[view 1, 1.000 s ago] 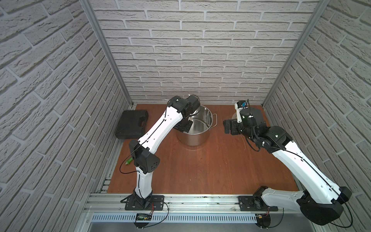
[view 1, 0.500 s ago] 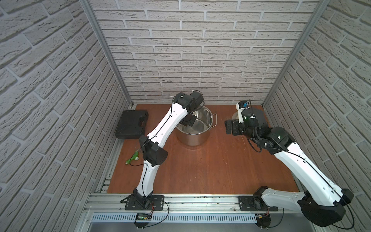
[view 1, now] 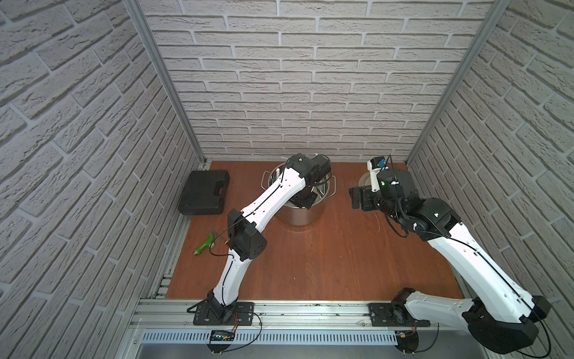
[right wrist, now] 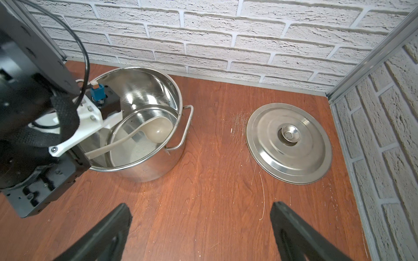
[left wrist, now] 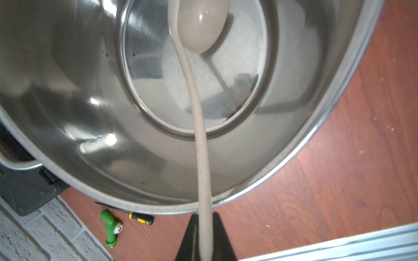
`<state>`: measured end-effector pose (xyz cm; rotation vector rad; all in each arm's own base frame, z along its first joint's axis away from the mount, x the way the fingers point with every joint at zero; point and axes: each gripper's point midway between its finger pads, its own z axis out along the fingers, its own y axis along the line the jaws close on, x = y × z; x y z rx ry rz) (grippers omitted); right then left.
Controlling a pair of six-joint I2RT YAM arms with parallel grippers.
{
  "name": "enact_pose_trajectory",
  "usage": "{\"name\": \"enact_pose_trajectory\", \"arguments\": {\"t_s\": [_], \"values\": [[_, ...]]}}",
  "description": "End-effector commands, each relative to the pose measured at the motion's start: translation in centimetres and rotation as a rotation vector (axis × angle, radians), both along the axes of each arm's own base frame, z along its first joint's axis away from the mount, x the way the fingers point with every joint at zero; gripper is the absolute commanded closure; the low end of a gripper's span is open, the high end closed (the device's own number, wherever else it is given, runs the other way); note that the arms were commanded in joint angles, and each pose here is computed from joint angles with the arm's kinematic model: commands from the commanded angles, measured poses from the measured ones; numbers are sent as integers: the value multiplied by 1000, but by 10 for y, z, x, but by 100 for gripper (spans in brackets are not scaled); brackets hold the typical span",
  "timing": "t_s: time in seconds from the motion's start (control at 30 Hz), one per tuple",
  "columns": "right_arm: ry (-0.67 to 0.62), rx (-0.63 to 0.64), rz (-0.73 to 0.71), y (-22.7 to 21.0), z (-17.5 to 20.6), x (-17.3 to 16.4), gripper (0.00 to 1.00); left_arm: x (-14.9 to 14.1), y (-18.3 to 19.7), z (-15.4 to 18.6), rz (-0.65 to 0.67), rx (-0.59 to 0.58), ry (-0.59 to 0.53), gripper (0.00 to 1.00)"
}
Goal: Stir the soup with a spoon
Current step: Stir the soup in the pan with a stick.
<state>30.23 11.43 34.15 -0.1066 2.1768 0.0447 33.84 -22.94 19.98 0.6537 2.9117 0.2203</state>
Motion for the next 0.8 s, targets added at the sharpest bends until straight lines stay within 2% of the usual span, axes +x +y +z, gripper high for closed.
{"name": "enact_pose_trajectory", "arguments": {"t_s": [0.0,0.2,0.37,0.6,0.77], "values": [[-6,34,-5,2,2,1,0,-20,18,21,29,-1,-15,100],[6,54,9,8,-1,4,0,-33,50,23,77,69,-1,100],[17,63,21,13,-2,6,1,-28,74,26,128,102,-6,100],[37,47,59,17,-3,5,1,-1,84,33,125,115,-45,100],[88,81,198,45,-8,4,1,21,68,34,107,78,-80,100]]}}
